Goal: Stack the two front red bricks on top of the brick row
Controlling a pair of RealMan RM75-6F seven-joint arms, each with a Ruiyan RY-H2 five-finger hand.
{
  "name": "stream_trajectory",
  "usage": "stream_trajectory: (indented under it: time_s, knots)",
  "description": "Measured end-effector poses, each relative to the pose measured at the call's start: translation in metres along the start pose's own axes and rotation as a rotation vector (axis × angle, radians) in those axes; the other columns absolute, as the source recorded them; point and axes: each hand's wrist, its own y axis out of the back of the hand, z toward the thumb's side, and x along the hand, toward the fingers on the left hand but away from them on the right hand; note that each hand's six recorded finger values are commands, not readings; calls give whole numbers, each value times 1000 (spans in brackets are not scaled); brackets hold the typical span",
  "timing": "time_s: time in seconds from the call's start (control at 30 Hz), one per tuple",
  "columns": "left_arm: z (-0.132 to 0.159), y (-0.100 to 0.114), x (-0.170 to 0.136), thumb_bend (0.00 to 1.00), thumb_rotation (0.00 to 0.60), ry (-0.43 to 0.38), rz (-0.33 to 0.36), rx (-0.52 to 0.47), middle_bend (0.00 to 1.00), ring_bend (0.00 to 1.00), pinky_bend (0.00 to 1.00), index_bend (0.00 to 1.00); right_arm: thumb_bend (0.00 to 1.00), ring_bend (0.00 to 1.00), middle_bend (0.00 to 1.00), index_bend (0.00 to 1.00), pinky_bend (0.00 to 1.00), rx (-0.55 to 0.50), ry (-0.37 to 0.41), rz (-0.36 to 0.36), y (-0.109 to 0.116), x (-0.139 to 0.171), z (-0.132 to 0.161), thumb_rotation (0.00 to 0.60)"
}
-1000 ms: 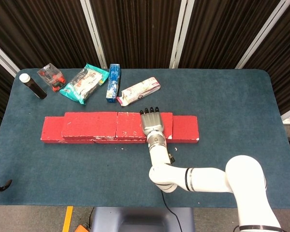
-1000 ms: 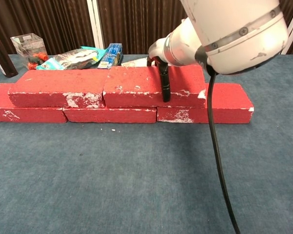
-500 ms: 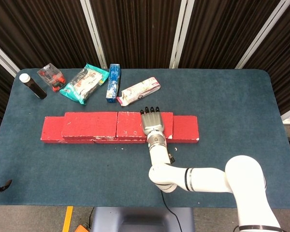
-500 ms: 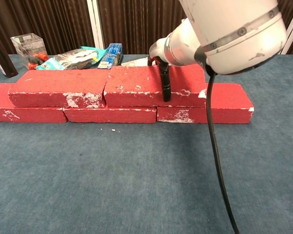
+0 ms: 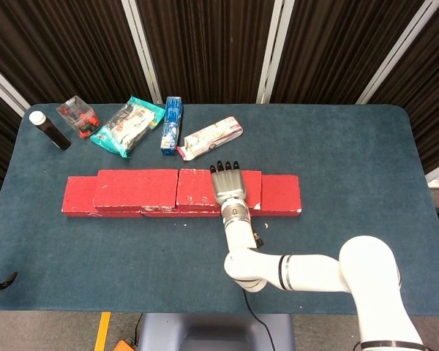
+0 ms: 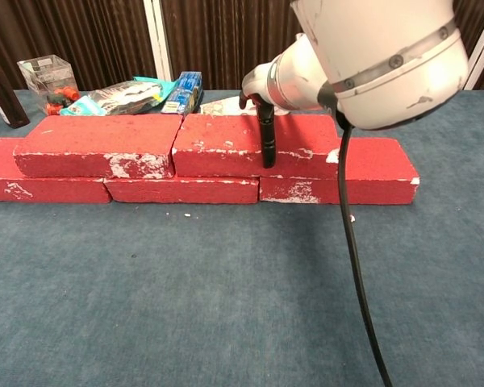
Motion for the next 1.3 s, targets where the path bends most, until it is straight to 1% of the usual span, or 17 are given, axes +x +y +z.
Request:
stream_trajectory:
  time_s: [0.27, 0.4, 0.47, 0.57, 0.63, 0.7, 0.77, 0.8, 0.9, 1.1, 1.3]
  knots:
    - [-1, 0, 0, 226, 600, 5, -1, 0, 0, 0, 32, 0, 0, 0, 107, 157, 0, -49, 44, -15, 8, 7, 4, 600]
    - [-1, 1, 0, 225, 600, 5, 1, -3, 0, 0, 32, 0, 0, 0, 107, 156, 0, -51, 56, -31, 18, 17, -4, 600]
    - [-1, 1, 0, 225, 600, 3, 0, -4, 0, 0, 32, 0, 0, 0, 107, 155, 0, -42, 49, -49, 25, 21, -14, 600]
    - [-1, 1, 0, 227, 600, 2, 1, -3, 0, 0, 32, 0, 0, 0, 107, 148, 0, -32, 32, -62, 28, 23, -26, 600]
    - [-1, 1, 0, 227, 600, 1, 1, -1, 0, 0, 32, 0, 0, 0, 106, 147, 0, -19, 5, -74, 30, 24, -40, 600]
    - [-1, 1, -2, 227, 600, 2, 5, 2, 0, 0, 32, 0, 0, 0, 106, 147, 0, -3, -37, -99, 35, 24, -64, 600]
    - [-1, 1, -2, 228, 600, 5, 6, 3, 0, 0, 32, 0, 0, 0, 105, 145, 0, 12, -62, -123, 38, 24, -83, 600]
    - [-1, 1, -1, 228, 600, 6, 6, 4, 0, 0, 32, 0, 0, 0, 105, 145, 0, 25, -78, -135, 37, 24, -97, 600]
    - [0, 0, -1, 228, 600, 8, 5, 5, 0, 0, 32, 0, 0, 0, 105, 142, 0, 43, -112, -139, 31, 24, -124, 600]
    - [1, -1, -2, 227, 600, 10, 7, 12, 0, 0, 32, 0, 0, 0, 105, 142, 0, 54, -141, -132, 24, 15, -142, 600]
    - [-2, 1, -1, 228, 600, 22, 14, 7, 0, 0, 32, 0, 0, 0, 105, 140, 0, 69, -140, -127, 13, 3, -142, 600]
